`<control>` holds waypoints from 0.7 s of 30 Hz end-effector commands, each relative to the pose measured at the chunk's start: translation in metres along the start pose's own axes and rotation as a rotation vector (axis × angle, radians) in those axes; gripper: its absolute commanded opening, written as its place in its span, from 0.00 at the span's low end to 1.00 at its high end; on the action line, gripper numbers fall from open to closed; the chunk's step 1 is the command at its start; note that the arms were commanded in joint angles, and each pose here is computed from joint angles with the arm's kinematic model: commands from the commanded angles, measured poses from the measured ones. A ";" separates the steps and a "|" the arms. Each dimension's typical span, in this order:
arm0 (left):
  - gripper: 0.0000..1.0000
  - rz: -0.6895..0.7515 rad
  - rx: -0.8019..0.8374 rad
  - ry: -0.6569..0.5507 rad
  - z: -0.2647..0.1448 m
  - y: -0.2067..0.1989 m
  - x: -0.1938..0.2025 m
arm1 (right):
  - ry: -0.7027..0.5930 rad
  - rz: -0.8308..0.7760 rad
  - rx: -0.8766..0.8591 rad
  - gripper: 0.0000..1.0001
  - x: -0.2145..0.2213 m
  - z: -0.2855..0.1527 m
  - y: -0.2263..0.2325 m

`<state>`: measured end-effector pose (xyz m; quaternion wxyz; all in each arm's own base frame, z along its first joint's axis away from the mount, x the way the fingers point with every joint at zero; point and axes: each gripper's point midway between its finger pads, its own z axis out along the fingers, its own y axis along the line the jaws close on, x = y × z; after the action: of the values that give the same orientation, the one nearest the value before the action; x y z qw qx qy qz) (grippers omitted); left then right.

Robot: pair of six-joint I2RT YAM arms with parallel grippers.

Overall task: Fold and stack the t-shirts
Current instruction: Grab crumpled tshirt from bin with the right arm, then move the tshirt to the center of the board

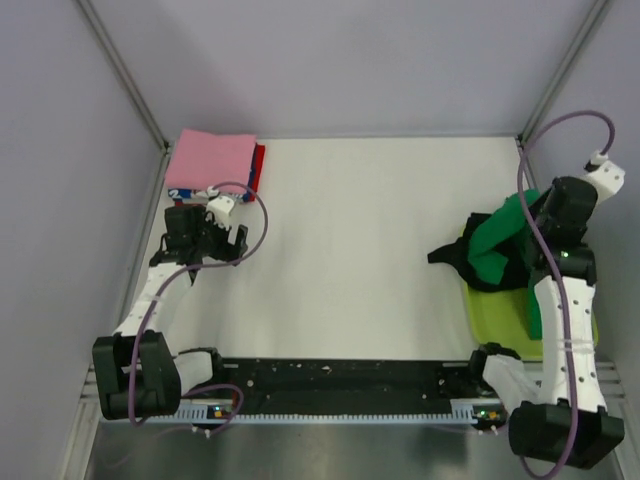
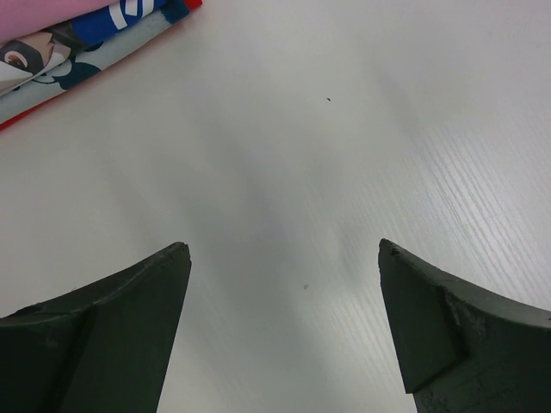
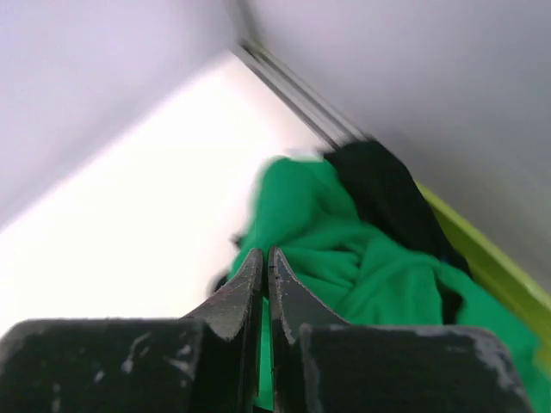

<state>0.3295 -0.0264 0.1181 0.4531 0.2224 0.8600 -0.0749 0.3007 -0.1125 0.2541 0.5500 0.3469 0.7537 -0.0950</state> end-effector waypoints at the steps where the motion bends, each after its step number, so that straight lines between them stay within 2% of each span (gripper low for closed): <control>1: 0.94 0.044 -0.027 -0.060 -0.006 0.009 -0.027 | -0.259 -0.091 -0.365 0.00 -0.109 -0.082 0.083; 6: 0.94 0.014 -0.129 -0.031 -0.008 0.030 -0.029 | -0.339 -0.259 -0.837 0.00 -0.134 -0.183 0.201; 9: 0.94 -0.007 -0.230 -0.013 -0.013 0.051 -0.027 | -0.366 -0.303 -1.159 0.00 -0.130 -0.260 0.265; 10: 0.95 -0.013 -0.256 -0.014 -0.015 0.056 -0.028 | -0.368 -0.299 -1.305 0.00 -0.125 -0.298 0.285; 13: 0.95 -0.033 -0.317 -0.009 -0.022 0.070 -0.027 | -0.404 -0.331 -1.676 0.00 -0.116 -0.393 0.316; 16: 0.96 -0.050 -0.385 -0.004 -0.028 0.085 -0.025 | -0.369 -0.338 -1.986 0.00 -0.097 -0.459 0.320; 17: 0.96 -0.058 -0.410 -0.001 -0.030 0.090 -0.024 | -0.362 -0.320 -2.027 0.00 -0.095 -0.465 0.321; 18: 0.96 -0.063 -0.434 0.004 -0.033 0.096 -0.023 | -0.301 -0.280 -2.010 0.00 -0.089 -0.461 0.324; 21: 0.97 -0.094 -0.510 0.018 -0.042 0.116 -0.019 | -0.261 -0.291 -1.787 0.00 -0.063 -0.413 0.340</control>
<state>0.3426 0.0515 0.1336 0.4478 0.1140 0.8840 0.0704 0.2056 0.3435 0.5276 0.6378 -0.3646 0.5372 0.4144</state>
